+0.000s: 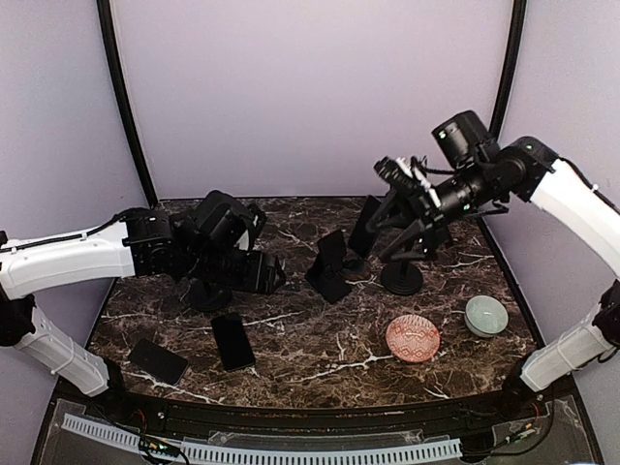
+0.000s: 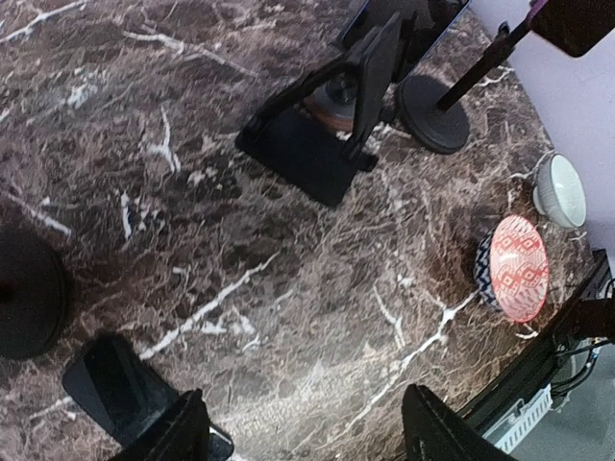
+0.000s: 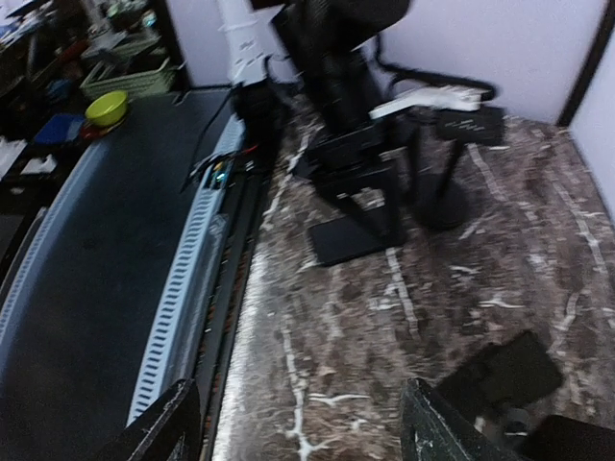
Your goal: Place the phone on the phone stand
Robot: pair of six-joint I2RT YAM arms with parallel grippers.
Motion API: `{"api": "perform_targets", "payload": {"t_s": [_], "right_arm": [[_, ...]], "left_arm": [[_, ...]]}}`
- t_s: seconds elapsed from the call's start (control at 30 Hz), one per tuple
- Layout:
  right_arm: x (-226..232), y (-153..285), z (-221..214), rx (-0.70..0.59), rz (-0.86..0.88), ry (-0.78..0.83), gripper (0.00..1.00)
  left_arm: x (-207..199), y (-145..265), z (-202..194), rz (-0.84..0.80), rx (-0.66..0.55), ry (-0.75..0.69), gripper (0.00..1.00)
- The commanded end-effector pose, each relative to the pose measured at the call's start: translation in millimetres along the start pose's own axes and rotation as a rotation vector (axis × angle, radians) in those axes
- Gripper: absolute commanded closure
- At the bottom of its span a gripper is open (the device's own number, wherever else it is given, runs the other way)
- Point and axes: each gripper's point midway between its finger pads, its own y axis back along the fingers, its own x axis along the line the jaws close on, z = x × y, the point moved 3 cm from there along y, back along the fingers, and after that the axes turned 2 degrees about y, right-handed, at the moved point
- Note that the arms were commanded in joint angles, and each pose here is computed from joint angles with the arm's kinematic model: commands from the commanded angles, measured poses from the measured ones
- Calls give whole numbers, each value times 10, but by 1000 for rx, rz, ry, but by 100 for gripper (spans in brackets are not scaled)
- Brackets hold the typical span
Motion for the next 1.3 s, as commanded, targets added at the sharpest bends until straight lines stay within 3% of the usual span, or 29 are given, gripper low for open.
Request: {"api": "perform_targets", "payload": {"t_s": [0.0,0.2,0.43,1.0,1.27], "right_arm": [[341,-417,-359,90,137,36,30],[261,-755,-739,103,151,-29,30],[349,-824,-874,93,191,-58,29],[352,-866,-878,113,216,-53,29],[349,-858,-905,126,203,-47,29]], "left_arm": [[196,30,-416,127,112,113,28],[642,-18,-946,397,247,246,16],[911,-85,-1316,489,307,346,11],[915,-467,-1395,346,325,455,9],[1025,-608,-1315,420,353,463,7]]}}
